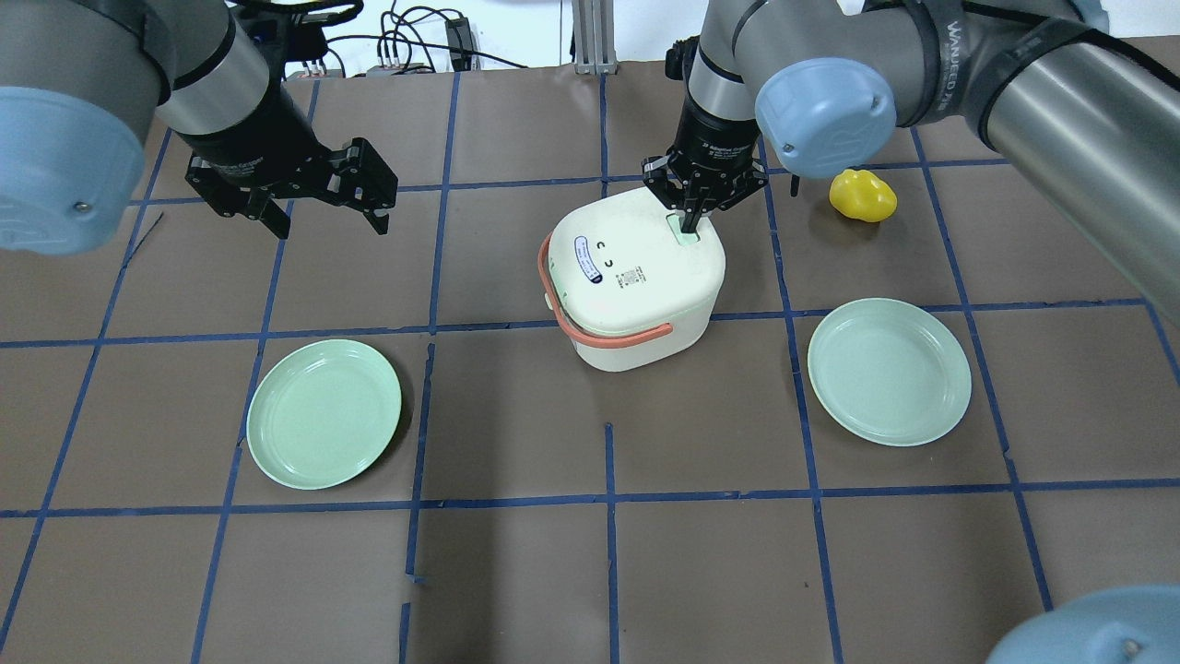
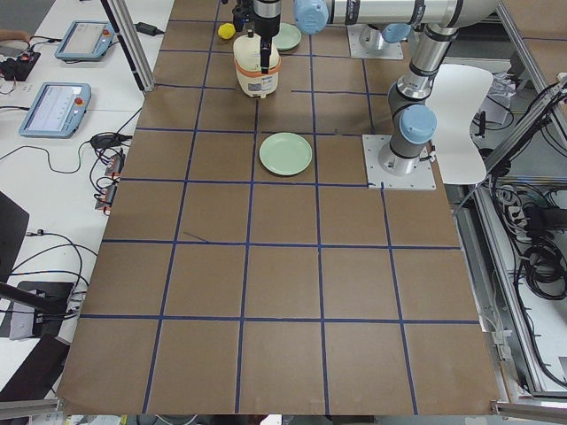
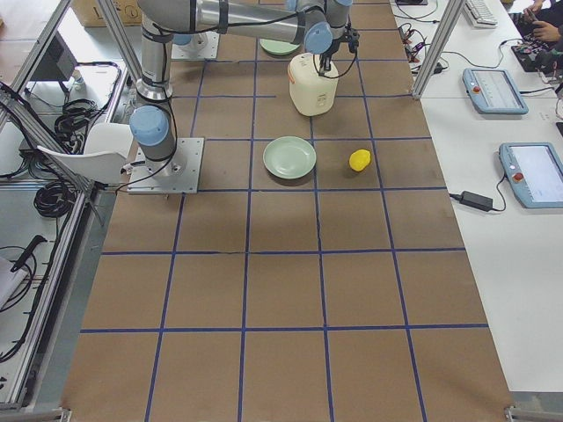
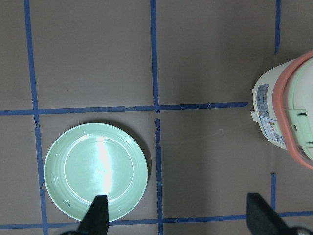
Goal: Press rice cooker button
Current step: 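Press down on the green button with the right gripper, then lift the right gripper away as the cooker lid springs open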
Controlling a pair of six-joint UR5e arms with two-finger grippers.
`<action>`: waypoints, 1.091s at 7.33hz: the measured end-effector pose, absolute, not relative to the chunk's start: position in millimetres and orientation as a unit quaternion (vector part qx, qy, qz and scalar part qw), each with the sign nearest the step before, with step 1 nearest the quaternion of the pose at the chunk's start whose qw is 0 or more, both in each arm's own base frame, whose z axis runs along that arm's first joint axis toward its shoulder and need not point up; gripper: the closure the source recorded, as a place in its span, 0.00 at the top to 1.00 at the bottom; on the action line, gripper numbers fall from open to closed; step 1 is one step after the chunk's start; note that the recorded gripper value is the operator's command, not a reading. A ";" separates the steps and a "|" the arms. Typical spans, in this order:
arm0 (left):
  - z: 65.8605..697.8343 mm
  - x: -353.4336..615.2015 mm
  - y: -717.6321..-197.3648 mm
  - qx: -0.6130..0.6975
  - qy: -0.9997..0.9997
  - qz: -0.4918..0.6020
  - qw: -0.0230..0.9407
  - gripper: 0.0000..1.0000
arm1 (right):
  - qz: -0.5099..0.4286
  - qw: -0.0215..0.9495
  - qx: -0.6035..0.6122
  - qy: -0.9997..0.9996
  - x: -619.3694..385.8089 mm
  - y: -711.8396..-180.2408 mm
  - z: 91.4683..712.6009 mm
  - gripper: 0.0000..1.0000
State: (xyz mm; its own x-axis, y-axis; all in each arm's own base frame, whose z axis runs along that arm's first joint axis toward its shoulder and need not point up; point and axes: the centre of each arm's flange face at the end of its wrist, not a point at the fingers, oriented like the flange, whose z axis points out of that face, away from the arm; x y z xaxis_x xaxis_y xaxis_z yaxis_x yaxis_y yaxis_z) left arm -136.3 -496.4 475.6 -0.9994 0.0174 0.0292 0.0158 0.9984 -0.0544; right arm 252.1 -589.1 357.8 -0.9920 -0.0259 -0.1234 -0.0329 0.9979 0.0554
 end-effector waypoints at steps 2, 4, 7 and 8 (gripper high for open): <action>475.6 -136.3 -496.4 -0.008 -0.999 0.027 0.015 1.00 | 0.025 0.062 -0.015 0.998 252.3 -590.3 362.2 0.31; 475.8 -136.3 -496.3 -0.008 -0.999 0.027 0.015 1.00 | 0.019 0.062 -0.014 0.998 252.3 -584.8 403.2 0.82; 475.9 -136.3 -496.2 -0.008 -0.999 0.027 0.015 1.00 | -0.006 0.064 0.002 0.998 251.2 -560.7 517.1 0.99; 475.7 -136.3 -496.3 -0.008 -0.999 0.027 0.015 1.00 | -0.013 0.061 0.004 0.998 247.7 -549.6 545.2 0.99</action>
State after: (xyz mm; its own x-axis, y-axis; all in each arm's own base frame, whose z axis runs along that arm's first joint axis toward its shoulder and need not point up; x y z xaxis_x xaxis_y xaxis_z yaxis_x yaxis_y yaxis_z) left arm -136.3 -496.3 475.7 -0.9994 0.0174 0.0292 0.0158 0.9984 -0.0545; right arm 247.7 -549.6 545.2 -0.9926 0.0069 -0.1211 0.0100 0.9996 -0.0251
